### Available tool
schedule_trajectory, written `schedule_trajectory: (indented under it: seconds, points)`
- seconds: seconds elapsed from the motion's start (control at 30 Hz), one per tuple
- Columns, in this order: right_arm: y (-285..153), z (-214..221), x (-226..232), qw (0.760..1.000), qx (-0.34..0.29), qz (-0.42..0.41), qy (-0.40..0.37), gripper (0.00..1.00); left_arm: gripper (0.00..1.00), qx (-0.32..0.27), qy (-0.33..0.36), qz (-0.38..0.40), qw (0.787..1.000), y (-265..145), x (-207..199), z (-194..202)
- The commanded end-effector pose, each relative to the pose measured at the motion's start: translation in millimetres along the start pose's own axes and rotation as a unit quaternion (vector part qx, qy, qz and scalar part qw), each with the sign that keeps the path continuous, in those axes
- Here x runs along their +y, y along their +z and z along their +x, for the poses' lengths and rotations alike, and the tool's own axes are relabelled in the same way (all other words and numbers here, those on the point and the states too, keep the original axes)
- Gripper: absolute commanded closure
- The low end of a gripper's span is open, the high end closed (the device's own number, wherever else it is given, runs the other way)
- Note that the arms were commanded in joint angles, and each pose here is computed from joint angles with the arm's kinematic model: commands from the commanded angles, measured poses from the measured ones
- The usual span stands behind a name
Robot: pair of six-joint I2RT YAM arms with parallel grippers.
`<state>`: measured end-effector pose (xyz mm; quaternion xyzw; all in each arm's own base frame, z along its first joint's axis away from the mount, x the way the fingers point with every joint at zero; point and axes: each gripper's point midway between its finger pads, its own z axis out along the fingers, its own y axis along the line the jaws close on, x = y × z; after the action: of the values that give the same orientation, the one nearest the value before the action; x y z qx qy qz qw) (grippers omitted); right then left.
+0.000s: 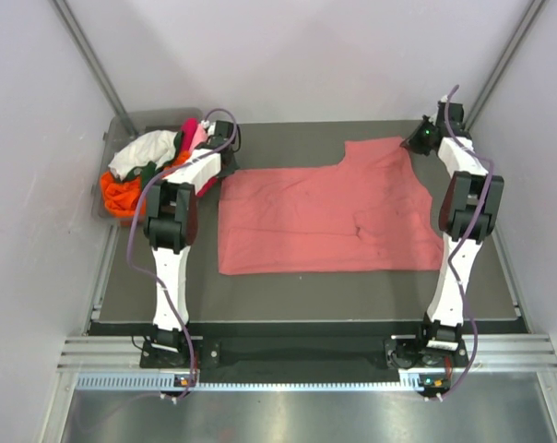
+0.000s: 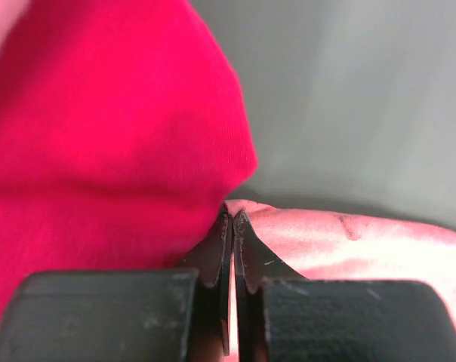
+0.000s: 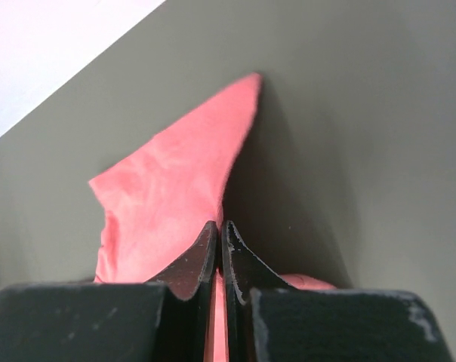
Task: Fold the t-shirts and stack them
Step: Fold the tshirt
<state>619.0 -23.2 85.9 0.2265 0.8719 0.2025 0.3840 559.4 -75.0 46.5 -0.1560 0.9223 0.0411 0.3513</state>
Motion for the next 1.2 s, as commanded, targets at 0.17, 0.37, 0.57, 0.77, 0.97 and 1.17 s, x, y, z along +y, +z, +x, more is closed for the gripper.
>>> schedule_trajectory:
  seconds: [0.17,0.37,0.57,0.77,0.97,1.17]
  points:
    - [-37,-32,29,0.999,-0.034,-0.036,-0.008,1.0,1.0,-0.066,-0.009,0.005,0.998,-48,5,-44]
    - [-44,-26,31,0.999,-0.031,-0.041,-0.004,1.0,1.0,-0.071,-0.005,0.008,0.997,-59,8,-47]
    - [-59,-26,35,0.998,-0.042,-0.043,-0.007,1.0,1.0,-0.067,-0.005,0.019,0.998,-62,7,-41]
    - [-66,-24,36,0.998,-0.044,-0.044,-0.015,1.0,1.0,-0.064,-0.001,0.02,0.998,-63,7,-39]
    - [-73,-30,27,0.998,-0.049,-0.038,-0.02,1.0,1.0,-0.066,0.0,0.02,0.998,-62,7,-39]
    - [-74,-27,25,0.998,-0.041,-0.047,-0.016,1.0,1.0,-0.064,0.002,0.024,0.998,-62,6,-35]
